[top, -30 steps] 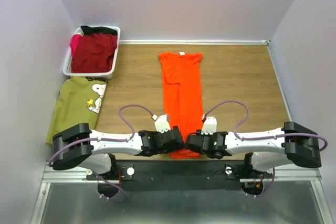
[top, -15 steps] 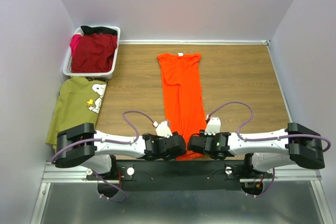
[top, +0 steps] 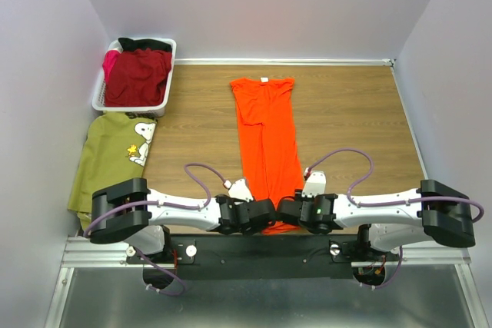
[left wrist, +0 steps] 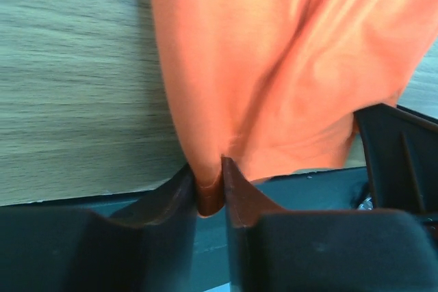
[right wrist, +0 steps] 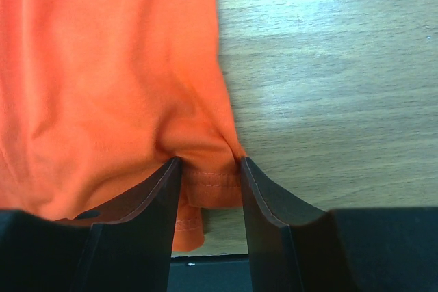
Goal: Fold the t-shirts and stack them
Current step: Grab the bottom of the folded rectangular tshirt with both arms
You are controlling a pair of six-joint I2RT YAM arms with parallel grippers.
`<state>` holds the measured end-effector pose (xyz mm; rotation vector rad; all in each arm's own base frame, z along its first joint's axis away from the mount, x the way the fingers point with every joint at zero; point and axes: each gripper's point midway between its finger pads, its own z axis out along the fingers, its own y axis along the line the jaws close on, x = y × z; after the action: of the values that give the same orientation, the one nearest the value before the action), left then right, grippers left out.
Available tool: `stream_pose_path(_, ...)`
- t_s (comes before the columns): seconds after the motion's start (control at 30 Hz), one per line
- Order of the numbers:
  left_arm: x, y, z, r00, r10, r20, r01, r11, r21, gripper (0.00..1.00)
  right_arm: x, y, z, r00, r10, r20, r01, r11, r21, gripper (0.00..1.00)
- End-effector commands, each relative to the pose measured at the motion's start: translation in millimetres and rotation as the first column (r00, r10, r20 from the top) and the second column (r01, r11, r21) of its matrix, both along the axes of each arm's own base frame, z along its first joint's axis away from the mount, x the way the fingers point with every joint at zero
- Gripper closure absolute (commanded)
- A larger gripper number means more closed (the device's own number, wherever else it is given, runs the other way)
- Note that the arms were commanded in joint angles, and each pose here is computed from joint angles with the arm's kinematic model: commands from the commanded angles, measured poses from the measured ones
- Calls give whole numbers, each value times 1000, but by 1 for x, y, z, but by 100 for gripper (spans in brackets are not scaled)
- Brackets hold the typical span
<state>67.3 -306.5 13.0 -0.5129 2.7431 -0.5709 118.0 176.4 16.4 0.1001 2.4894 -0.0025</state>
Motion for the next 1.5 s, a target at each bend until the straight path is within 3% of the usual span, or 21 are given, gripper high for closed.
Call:
stream_pose_path(0.0,-13,85,-50,999,-5,-42,19,934,357,82,-1,-16,-6,1000,-18,7,18,998,-63,52)
stream_pose_path(0.1,-11,85,-46,1000,3,-31,8,929,370,99,-1,-19,-5,999,-33,13,33,998,-51,52)
stream_pose_path(0.3,-3,84,-35,999,43,10,-44,920,390,100,-2,-25,-5,998,-55,17,55,998,-39,56)
stream_pose_path(0.53,-5,101,-28,993,118,12,-113,909,401,100,-5,-31,-5,997,-73,5,74,996,-54,97)
stream_pose_path(0.57,-5,103,-28,992,124,13,-119,909,399,100,-6,-32,-5,997,-76,1,76,995,-61,99)
stream_pose_path(1.17,-7,114,-16,983,182,33,-181,910,373,100,-11,-39,-4,995,-93,-23,91,992,-89,99)
stream_pose_path(1.47,13,103,5,972,194,131,-230,902,366,100,-2,-25,13,998,-65,15,66,996,-57,99)
